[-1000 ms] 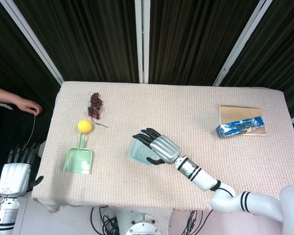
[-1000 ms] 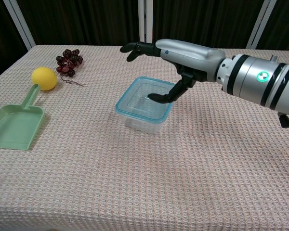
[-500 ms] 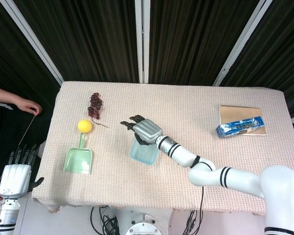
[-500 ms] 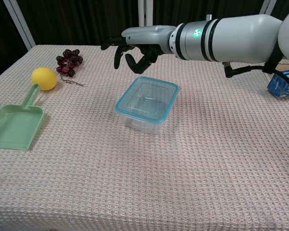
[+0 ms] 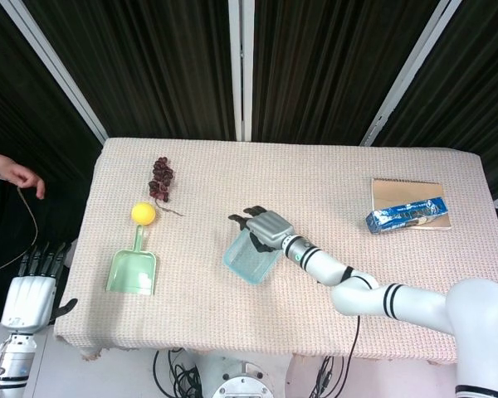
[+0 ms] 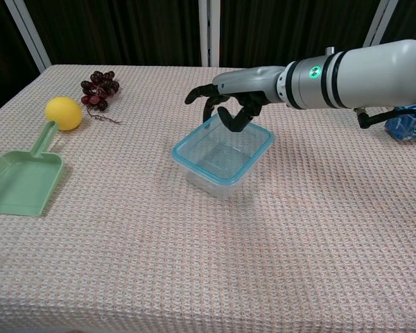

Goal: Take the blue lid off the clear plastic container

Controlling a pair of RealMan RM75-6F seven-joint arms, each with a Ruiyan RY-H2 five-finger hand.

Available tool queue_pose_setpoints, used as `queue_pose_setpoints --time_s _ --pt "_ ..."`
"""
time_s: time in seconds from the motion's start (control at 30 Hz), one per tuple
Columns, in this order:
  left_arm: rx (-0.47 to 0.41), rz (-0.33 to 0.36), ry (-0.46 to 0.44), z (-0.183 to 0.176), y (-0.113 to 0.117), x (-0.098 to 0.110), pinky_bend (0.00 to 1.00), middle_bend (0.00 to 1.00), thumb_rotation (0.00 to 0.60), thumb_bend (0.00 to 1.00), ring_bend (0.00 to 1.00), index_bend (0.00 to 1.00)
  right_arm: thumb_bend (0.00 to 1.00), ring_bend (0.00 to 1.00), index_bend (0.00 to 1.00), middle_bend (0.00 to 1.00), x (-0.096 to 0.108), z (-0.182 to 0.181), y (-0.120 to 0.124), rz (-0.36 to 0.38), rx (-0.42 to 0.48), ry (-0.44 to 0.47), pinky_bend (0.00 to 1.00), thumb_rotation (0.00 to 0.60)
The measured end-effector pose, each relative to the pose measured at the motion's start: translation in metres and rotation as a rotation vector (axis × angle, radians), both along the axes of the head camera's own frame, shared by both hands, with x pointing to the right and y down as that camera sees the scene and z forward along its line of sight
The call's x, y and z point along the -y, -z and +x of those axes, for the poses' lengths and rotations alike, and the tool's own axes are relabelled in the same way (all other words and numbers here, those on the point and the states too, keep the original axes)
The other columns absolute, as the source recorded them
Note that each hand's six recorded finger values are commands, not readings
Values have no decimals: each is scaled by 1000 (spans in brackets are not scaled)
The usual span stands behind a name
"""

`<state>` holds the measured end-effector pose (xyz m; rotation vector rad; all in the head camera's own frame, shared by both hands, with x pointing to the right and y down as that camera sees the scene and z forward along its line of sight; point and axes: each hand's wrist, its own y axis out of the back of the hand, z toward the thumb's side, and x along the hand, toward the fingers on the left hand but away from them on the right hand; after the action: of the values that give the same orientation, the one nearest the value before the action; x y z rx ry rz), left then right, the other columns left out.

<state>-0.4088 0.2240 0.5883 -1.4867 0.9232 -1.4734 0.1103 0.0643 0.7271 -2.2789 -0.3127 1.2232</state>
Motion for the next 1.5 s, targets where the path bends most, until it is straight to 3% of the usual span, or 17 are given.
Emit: queue_pose_setpoints --time_s 0.4,0.47,0.6,0.7,0.87,1.2,1.4,1.5 --pt "-14 -11 -51 13 -7 9 45 81 600 41 0 79 779 0 0 253 -32 84 12 -55 -40 -108 0 600" --pt "-15 -13 -60 16 -7 10 45 81 600 41 0 79 726 0 0 252 -38 92 15 -58 -38 -118 0 600" --pt "-20 -13 -80 21 -7 14 45 81 600 41 0 79 390 0 0 178 -44 108 23 -28 -20 -155 0 600" --pt "-25 -13 -96 25 -7 16 45 81 600 41 0 79 216 0 0 103 -46 120 31 17 6 -194 0 600" --pt "-52 -32 -165 46 -11 22 45 81 600 41 0 79 162 0 0 26 -44 138 46 128 58 -258 0 600" --pt "-268 -149 -485 169 -25 37 45 76 600 41 0 66 90 0 0 0 -38 183 87 403 155 -398 0 600" --pt "-385 -182 -655 261 -34 41 37 65 600 37 0 52 81 0 0 0 -38 218 110 512 195 -516 0 600" --pt "-425 -204 -685 296 -40 42 22 45 600 32 0 39 74 0 0 0 -40 235 116 531 194 -554 0 600"
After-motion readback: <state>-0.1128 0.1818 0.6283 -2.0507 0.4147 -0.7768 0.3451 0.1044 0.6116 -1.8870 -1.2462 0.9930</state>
